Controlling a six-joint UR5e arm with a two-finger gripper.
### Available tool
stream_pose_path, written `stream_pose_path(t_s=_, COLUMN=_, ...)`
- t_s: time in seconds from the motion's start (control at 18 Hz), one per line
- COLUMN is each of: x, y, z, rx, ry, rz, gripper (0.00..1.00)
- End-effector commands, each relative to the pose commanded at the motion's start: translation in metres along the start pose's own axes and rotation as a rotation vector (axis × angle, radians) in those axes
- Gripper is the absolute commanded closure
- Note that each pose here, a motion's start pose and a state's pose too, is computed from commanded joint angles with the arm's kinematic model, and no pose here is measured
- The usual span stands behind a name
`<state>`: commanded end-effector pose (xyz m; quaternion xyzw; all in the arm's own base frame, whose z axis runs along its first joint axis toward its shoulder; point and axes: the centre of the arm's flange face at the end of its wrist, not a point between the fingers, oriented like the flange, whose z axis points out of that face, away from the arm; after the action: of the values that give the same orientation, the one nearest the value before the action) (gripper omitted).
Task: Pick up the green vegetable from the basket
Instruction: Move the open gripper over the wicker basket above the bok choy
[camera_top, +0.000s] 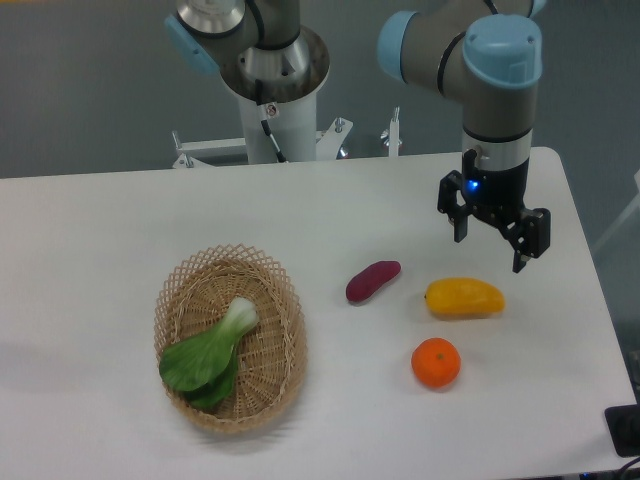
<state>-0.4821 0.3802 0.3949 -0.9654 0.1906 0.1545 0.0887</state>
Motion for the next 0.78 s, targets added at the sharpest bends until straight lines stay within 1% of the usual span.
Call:
stream_pose_path(t_s=0.28, x=0.007, y=0.0, z=0.003, rx=0.002, ry=0.008, rz=0.002, gripper=0.0)
stream_pose_path(t_s=0.44, x=0.023, y=-0.002, z=0.006, rx=0.002, ry=0.024, rz=-0.003, gripper=0.0)
stream_pose_path(t_s=0.56, x=0.035, y=-0.001, z=0.016, rx=0.006, ry=0.019, rz=-0.007, gripper=0.0)
stream_pose_path(t_s=0.61, x=0.043, y=-0.002, z=0.02, rx=0.009, ry=0.012, rz=-0.031, gripper=0.0)
stream_pose_path(t_s=0.72, x=0.055, y=-0.007, z=0.027, rx=0.013, ry=0.001, rz=-0.117, gripper=0.0)
stream_pose_path(t_s=0.78, x=0.06, y=-0.018, z=0.028, rx=0.019, ry=0.004, rz=-0.152, gripper=0.0)
